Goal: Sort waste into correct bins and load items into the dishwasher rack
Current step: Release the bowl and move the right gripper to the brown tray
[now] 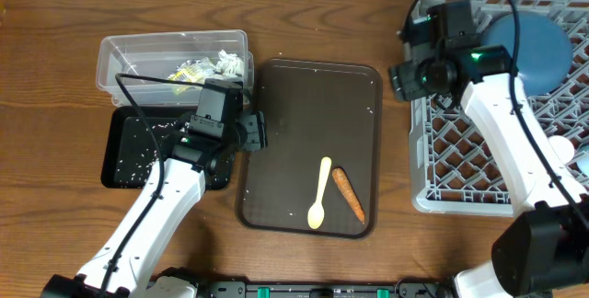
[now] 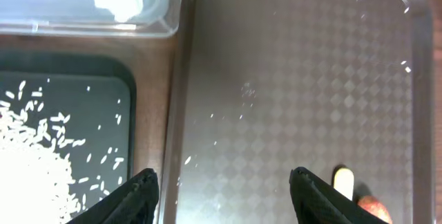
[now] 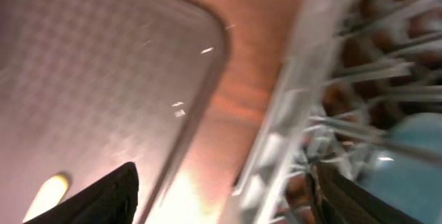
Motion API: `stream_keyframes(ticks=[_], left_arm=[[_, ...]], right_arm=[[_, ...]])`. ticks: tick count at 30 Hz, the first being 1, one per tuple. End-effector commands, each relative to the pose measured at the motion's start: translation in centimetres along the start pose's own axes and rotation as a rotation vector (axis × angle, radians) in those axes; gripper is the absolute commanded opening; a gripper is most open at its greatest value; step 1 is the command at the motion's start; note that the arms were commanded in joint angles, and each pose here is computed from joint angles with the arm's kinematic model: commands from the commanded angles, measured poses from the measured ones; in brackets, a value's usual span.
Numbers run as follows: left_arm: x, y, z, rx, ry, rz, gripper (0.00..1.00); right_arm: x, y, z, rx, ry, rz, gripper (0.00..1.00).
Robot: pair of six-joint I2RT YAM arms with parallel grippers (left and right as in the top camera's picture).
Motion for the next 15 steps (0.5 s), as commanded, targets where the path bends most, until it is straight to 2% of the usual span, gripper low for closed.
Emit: stream_keyframes(ticks=[1,7,15], left_arm=[[-0.3,0.0,0.1,0.015,0.009,0.026,0.64],[-2.5,0.7,0.7,0.052,0.006,0.133,0.67],[-4.2,1.3,-1.1,-0.043,0.020,0.225,0.68]], right_arm=[[-0.4,0.2,2.0,0.117,-0.025,0.019,0.78],[-2.7,0.2,4.5,0.153,-0.094,0.128,0.77],[-3.0,0.5,7.0,0.176,-0.139,0.148,0.80]])
Point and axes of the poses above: each gripper's point midway between its finger pads, its own y axis out along the fingers, its own z axis along the line the jaws close on, x = y × z, the point moved 3 cm from there along -y, back along the fingers, and after that the axes turned 1 degree about y, right-handed, at the moved point
